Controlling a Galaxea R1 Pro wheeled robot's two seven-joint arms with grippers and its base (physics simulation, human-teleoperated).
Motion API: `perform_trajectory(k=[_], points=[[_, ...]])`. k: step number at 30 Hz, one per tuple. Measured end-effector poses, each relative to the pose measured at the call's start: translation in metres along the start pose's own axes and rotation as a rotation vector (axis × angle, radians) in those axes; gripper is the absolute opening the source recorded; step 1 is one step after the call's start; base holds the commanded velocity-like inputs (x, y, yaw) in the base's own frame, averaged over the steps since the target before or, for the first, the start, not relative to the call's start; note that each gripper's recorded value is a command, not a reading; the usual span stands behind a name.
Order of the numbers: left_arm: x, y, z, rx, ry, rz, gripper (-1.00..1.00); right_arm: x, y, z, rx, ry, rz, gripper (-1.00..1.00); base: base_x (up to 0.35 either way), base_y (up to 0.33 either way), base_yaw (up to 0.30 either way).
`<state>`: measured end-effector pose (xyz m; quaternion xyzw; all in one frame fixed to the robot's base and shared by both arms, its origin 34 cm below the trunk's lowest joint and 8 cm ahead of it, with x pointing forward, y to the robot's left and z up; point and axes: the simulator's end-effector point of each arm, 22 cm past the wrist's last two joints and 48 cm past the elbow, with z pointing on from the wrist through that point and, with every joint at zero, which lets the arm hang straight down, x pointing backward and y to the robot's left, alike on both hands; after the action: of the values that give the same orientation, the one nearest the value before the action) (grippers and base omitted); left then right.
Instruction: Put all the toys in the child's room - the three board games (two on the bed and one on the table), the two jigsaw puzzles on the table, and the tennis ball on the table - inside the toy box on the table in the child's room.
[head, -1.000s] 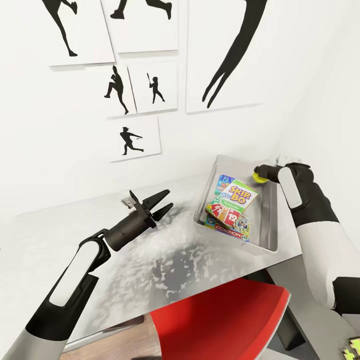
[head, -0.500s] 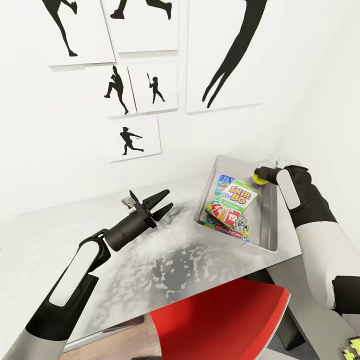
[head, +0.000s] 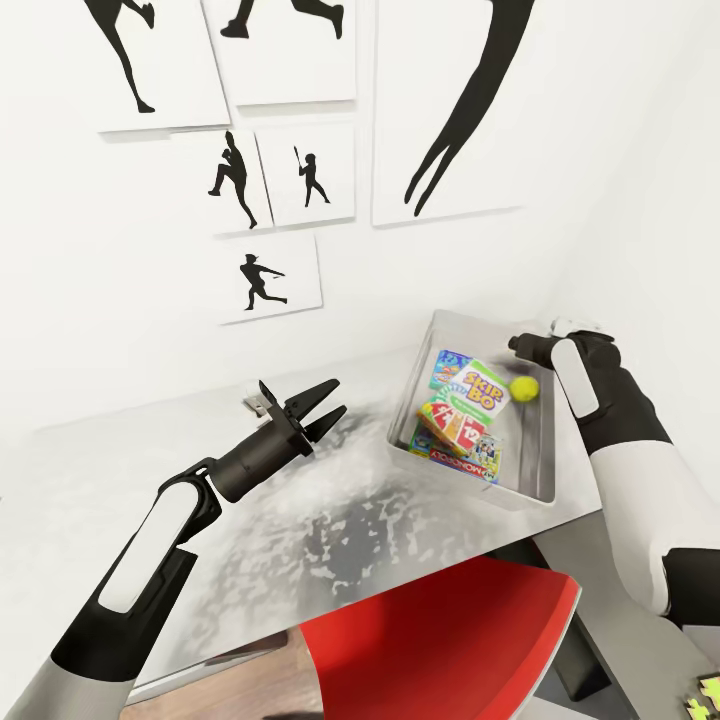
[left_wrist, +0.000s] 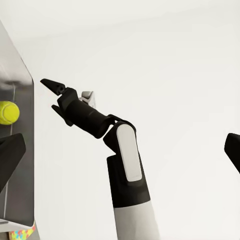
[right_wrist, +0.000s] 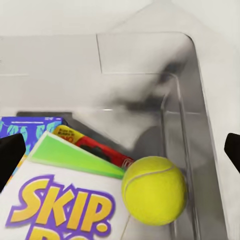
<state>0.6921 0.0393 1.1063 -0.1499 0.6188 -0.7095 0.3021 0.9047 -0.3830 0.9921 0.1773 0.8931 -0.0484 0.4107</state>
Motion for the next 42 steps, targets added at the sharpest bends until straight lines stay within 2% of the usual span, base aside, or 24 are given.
perform_trajectory(k=[9,15,21,22,25,28,30,31,34,38,42], points=[[0.0,0.0,0.0,0.0,0.0,0.0,1.0,-0.006,0.001,-0.003,-0.004,-0.013,0.002,1.0,0.0,0.0,0.0],[0.0,0.0,0.0,0.0,0.0,0.0,1.0,-0.018,0.005,-0.01,-0.015,-0.044,0.003,1.0,0.0,0.0,0.0],[0.0,0.0,0.0,0.0,0.0,0.0,1.0,-0.056,0.017,-0.038,-0.056,-0.142,0.003,1.0,0.0,0.0,0.0],[0.0,0.0,0.0,0.0,0.0,0.0,1.0,-0.056,0.017,-0.038,-0.056,-0.142,0.003,1.0,0.0,0.0,0.0],[0.0,0.0,0.0,0.001,0.0,-0.001,1.0,-0.072,0.023,-0.06,-0.082,-0.181,-0.011,1.0,0.0,0.0,0.0],[0.0,-0.001,0.0,0.003,0.0,-0.001,1.0,-0.074,0.025,-0.081,-0.102,-0.187,-0.037,1.0,0.0,0.0,0.0],[0.001,-0.001,0.0,0.004,0.0,-0.002,1.0,-0.073,0.019,-0.094,-0.111,-0.187,-0.042,1.0,0.0,0.0,0.0],[0.001,0.0,0.0,0.004,0.0,-0.002,1.0,-0.073,0.02,-0.095,-0.112,-0.187,-0.041,1.0,0.0,0.0,0.0],[0.001,0.0,0.0,0.004,-0.001,-0.003,1.0,-0.066,0.002,-0.108,-0.109,-0.177,-0.026,1.0,0.0,0.0,0.0],[0.001,-0.001,-0.001,0.008,-0.001,-0.004,1.0,-0.054,-0.015,-0.112,-0.106,-0.155,-0.008,1.0,0.0,0.0,0.0],[0.001,-0.001,-0.001,0.01,-0.001,-0.004,1.0,-0.054,-0.022,-0.115,-0.117,-0.161,0.001,1.0,0.0,0.0,0.0]])
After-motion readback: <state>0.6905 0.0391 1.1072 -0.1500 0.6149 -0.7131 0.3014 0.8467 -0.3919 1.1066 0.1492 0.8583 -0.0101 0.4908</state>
